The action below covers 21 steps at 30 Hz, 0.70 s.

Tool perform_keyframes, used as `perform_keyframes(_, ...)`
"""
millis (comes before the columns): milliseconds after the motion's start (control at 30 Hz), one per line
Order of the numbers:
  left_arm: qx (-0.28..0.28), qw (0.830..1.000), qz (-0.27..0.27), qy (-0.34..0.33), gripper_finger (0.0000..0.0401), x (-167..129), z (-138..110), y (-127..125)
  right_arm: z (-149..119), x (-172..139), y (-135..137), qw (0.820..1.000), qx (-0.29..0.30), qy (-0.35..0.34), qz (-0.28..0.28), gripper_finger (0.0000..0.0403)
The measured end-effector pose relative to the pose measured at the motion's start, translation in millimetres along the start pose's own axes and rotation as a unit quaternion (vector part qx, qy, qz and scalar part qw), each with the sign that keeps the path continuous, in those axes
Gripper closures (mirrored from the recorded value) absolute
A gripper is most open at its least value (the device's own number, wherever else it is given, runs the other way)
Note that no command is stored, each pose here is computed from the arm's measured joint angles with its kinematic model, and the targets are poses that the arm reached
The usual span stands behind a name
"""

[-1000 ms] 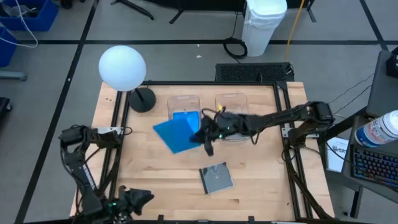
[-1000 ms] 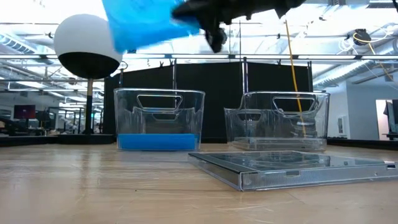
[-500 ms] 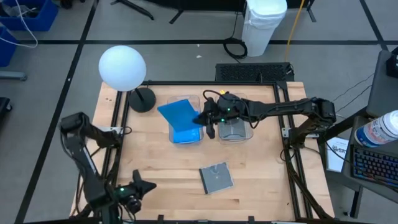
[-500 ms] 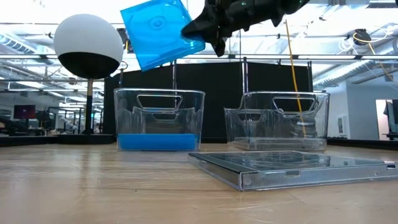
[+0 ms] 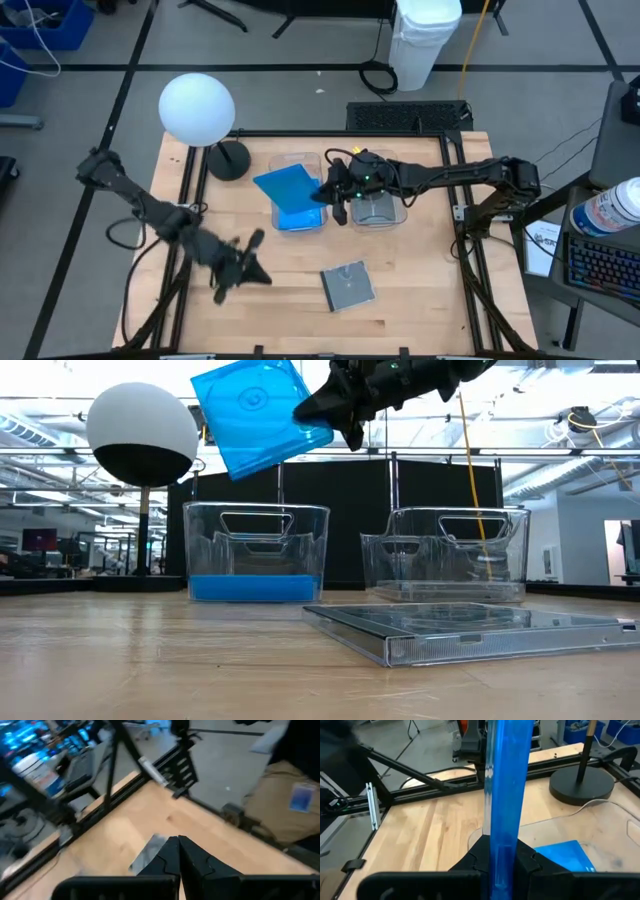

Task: Pick & place jewel cases by type
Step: Put the blue cd case into the left transparent bin

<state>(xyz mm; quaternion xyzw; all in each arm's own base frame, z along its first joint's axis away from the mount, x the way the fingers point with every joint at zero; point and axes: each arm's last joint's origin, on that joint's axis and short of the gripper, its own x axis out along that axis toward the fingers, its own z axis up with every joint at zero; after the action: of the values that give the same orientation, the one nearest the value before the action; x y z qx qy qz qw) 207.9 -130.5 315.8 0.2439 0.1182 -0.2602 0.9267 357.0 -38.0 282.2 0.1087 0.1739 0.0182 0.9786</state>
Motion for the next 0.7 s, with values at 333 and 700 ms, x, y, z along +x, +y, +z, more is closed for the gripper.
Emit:
perform_keyframes(333,-0.111,0.985,0.068,-0.116,0.0399,-48.9,-88.6,-26.8,-0.9,-0.2,0.3,1.000,0.002,0.006,0.003,0.0382)
perform_keyframes(700,-0.121,0.983,0.057,-0.127,0.0397,-58.5,-156.5,-55.4,16.1,-7.2,-23.3,0.997,0.041,-0.054,0.026,0.0382)
